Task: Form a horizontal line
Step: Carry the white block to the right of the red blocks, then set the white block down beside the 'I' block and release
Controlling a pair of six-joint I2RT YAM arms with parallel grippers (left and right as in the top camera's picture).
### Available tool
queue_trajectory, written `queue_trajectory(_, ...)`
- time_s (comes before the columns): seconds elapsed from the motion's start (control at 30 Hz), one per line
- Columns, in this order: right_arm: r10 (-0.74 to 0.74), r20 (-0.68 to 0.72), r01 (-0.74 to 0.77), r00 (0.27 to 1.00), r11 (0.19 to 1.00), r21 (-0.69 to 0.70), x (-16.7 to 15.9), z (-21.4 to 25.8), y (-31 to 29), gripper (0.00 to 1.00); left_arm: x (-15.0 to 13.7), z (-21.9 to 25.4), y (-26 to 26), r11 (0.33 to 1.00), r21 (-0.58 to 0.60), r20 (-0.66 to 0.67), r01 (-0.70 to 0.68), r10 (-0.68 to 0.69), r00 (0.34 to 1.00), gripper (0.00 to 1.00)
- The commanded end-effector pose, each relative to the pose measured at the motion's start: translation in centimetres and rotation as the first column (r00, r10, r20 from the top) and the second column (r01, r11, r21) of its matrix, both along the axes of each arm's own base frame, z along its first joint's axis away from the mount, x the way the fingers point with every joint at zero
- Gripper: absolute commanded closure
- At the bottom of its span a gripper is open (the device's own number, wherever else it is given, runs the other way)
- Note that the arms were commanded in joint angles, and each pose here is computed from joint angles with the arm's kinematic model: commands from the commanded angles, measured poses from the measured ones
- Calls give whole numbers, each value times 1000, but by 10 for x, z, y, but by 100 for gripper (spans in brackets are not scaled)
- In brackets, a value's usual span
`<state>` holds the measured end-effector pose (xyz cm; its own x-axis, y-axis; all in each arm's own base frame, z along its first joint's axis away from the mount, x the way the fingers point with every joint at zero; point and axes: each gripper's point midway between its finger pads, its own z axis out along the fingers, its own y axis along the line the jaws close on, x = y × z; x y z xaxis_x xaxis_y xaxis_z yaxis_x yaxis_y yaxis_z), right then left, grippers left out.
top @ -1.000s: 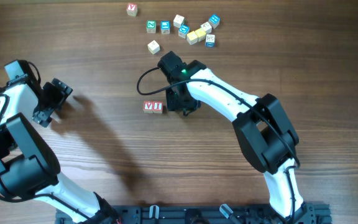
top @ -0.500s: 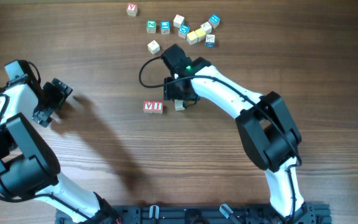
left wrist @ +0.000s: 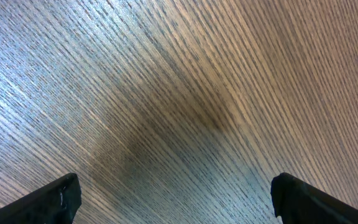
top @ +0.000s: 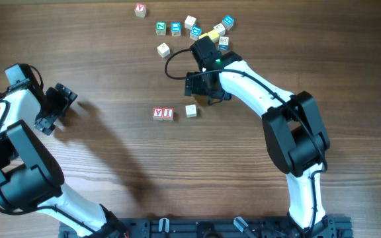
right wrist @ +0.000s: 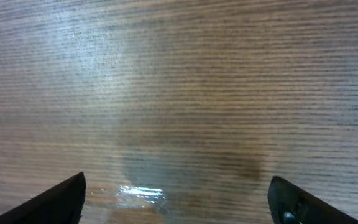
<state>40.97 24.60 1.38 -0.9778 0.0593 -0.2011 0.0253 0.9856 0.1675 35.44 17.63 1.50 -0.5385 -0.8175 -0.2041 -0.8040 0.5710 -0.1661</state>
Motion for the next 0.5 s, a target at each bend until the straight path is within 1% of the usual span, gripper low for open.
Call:
queue_trajectory(0.0, 4, 0, -4, 1000, 997, -73, 0, -7, -14, 17, -2, -5, 0, 1000, -12, -9, -11, 10, 1000, 0)
queue_trajectory(0.03, 3, -2, -3, 1000, 997, -79, -1, -8, -15, 22, -2, -5, 0, 1000, -12, -9, -11, 10, 1000, 0)
queue_trajectory(0.1, 3, -10, -3, 1000, 997, -82, -2, -8, -17, 27, -2, -5, 0, 1000, -12, -9, -11, 10, 1000, 0)
queue_trajectory(0.17, 3, -20, -4, 1000, 996, -87, -5, -9, -18, 34, -2, -5, 0, 1000, -12, -9, -11, 10, 1000, 0)
queue_trajectory(0.27, 3, -36, -6, 999, 995, -95, -8, -10, -20, 40, -2, -5, 0, 1000, -12, -9, -11, 10, 1000, 0)
queue_trajectory(0.3, 3, -48, -8, 999, 995, -103, -11, -10, -22, 44, -2, -5, 0, 1000, -12, -9, -11, 10, 1000, 0)
queue_trajectory(0.4, 3, -62, -10, 998, 994, -107, -15, -11, -23, 49, -2, -5, 0, 1000, -12, -9, -11, 10, 1000, 0)
queue_trajectory(0.47, 6, -69, -13, 998, 994, -105, -16, -11, -23, 58, -2, -5, 0, 1000, -12, -9, -11, 10, 1000, 0)
